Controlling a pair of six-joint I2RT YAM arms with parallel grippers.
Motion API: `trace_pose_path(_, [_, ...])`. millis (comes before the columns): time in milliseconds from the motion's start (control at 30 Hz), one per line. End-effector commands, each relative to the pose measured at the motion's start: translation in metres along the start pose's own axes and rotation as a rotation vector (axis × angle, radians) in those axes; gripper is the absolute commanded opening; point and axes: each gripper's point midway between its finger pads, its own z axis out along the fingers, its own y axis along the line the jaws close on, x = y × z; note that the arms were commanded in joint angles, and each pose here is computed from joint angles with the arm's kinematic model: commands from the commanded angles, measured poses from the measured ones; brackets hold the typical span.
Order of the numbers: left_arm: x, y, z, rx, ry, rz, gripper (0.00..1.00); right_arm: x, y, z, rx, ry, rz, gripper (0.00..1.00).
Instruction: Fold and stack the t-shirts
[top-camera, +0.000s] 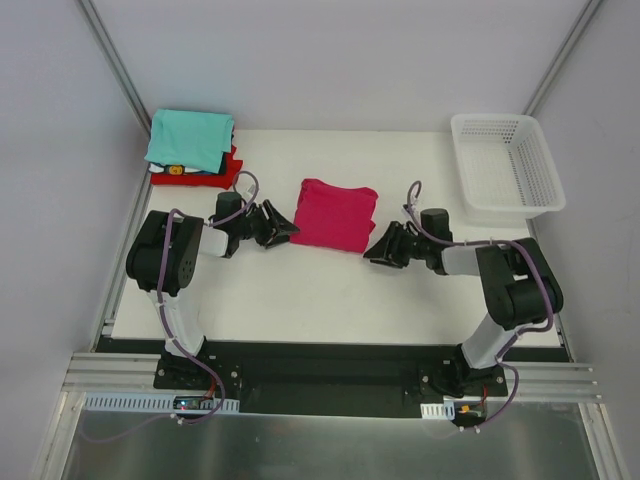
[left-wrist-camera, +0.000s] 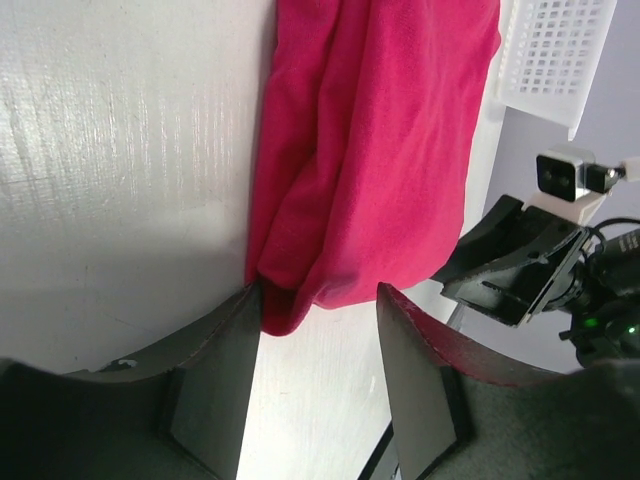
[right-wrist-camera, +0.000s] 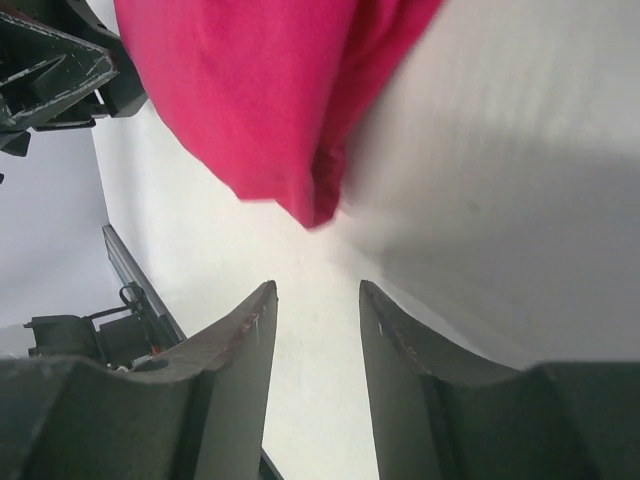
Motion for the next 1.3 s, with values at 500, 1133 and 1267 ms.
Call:
trace_pose_path(500, [-0.001, -0.006, -0.001, 0.050, -0.006, 0.015, 0.10, -0.011, 0.001, -0.061, -0.092, -0.424, 0.101, 0.44])
trace_pose_path(1133, [-0.001, -0.011, -0.005, 0.051, -0.004, 0.032, 0.09, -0.021, 0.043, -0.027, -0.390, -0.368, 0.163, 0.40])
trace_pose_path(1267, [-0.002, -0.012, -0.005, 0.052, -0.004, 0.032, 0.09, -0.029, 0.044, -0.021, -0.400, -0.359, 0.156, 0.38])
